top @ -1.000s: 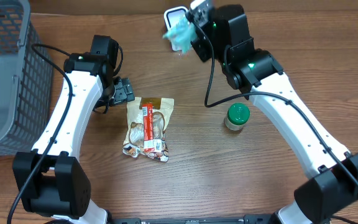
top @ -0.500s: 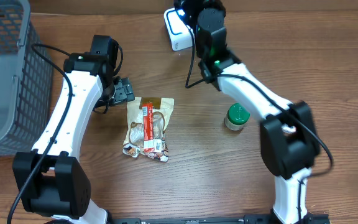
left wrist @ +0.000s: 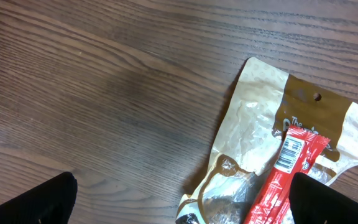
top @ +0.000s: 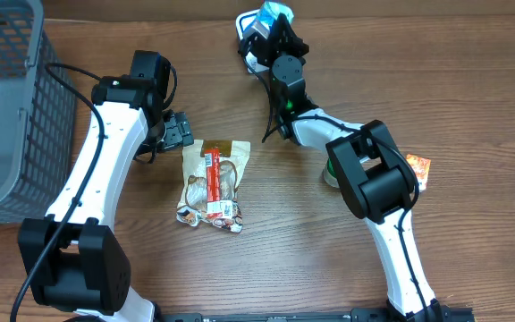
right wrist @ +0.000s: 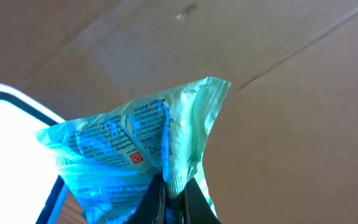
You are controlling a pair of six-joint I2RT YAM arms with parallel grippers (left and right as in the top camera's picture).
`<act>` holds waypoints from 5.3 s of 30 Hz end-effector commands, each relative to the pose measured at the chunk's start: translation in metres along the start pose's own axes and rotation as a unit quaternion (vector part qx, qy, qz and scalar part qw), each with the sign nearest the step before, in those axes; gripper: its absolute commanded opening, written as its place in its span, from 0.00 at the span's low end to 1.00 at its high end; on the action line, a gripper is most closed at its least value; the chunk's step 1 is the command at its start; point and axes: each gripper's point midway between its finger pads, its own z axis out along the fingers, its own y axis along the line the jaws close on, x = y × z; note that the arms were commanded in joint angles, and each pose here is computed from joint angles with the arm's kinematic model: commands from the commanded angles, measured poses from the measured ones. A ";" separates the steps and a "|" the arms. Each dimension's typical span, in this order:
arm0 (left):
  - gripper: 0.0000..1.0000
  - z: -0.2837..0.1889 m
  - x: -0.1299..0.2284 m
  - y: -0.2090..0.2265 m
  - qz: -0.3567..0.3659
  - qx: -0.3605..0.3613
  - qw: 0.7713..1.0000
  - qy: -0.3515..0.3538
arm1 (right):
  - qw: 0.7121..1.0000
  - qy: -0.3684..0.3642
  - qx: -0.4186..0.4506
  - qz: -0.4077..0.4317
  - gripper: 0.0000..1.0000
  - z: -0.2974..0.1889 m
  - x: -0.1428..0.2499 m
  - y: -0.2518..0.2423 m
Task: Scan the item barcode
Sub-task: 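Lift the wipes pack and hold it at the scanner window, then carry the wipes pack right and drop it beside the tissue pack, then move the right gripper over the green-lidded jar and lower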
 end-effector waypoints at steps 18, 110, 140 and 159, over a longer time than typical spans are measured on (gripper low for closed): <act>1.00 -0.003 -0.005 0.001 -0.003 -0.001 1.000 -0.009 | 0.999 0.046 0.017 0.015 0.04 -0.022 -0.019 0.015; 1.00 -0.003 -0.005 -0.001 0.000 0.001 1.000 -0.008 | 0.628 0.614 -0.327 0.349 0.88 -0.286 0.118 -0.090; 0.99 -0.003 -0.005 -0.001 0.000 0.001 1.000 -0.008 | 0.582 0.638 -0.376 0.336 0.66 -0.307 0.143 -0.009; 1.00 -0.003 -0.005 -0.001 0.000 0.001 1.000 -0.008 | 0.622 0.601 -0.377 0.332 0.80 -0.303 0.103 0.020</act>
